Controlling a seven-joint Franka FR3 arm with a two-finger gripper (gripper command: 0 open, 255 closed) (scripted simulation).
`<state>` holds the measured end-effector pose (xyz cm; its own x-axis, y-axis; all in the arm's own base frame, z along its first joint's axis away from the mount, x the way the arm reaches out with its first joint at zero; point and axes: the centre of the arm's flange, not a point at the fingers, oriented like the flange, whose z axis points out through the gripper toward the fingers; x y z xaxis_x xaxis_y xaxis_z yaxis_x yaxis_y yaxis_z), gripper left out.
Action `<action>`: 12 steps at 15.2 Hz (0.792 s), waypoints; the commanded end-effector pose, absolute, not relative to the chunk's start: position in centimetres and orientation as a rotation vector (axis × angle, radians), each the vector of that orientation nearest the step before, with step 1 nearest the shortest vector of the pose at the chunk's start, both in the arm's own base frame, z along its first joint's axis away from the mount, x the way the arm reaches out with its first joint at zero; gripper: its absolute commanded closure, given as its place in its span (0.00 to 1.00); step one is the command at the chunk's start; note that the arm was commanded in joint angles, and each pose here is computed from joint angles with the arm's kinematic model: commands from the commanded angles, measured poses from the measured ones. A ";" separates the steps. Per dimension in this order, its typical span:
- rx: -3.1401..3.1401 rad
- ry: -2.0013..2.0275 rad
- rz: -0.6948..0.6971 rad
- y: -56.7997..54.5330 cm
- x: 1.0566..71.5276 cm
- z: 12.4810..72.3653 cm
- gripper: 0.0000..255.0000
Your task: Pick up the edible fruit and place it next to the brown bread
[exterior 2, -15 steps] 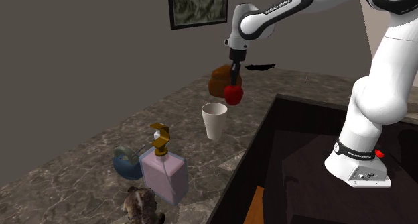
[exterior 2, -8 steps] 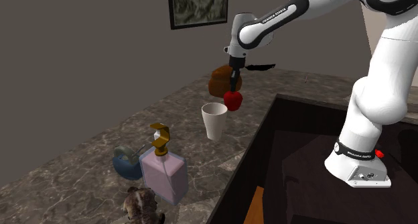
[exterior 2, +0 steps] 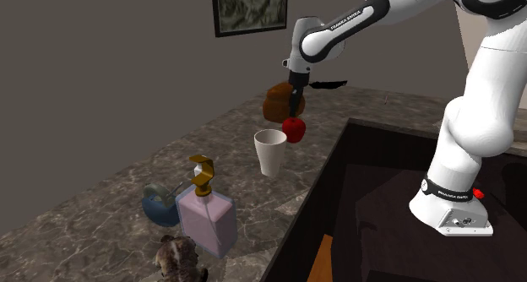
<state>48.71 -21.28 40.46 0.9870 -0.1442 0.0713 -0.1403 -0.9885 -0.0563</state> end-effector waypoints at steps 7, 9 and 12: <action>-3.080 0.221 -0.116 -21.5 48.4 44.4 0.00; -3.080 0.221 -0.116 -21.5 48.3 45.4 0.00; -3.080 0.221 -0.116 -21.5 48.3 45.4 0.00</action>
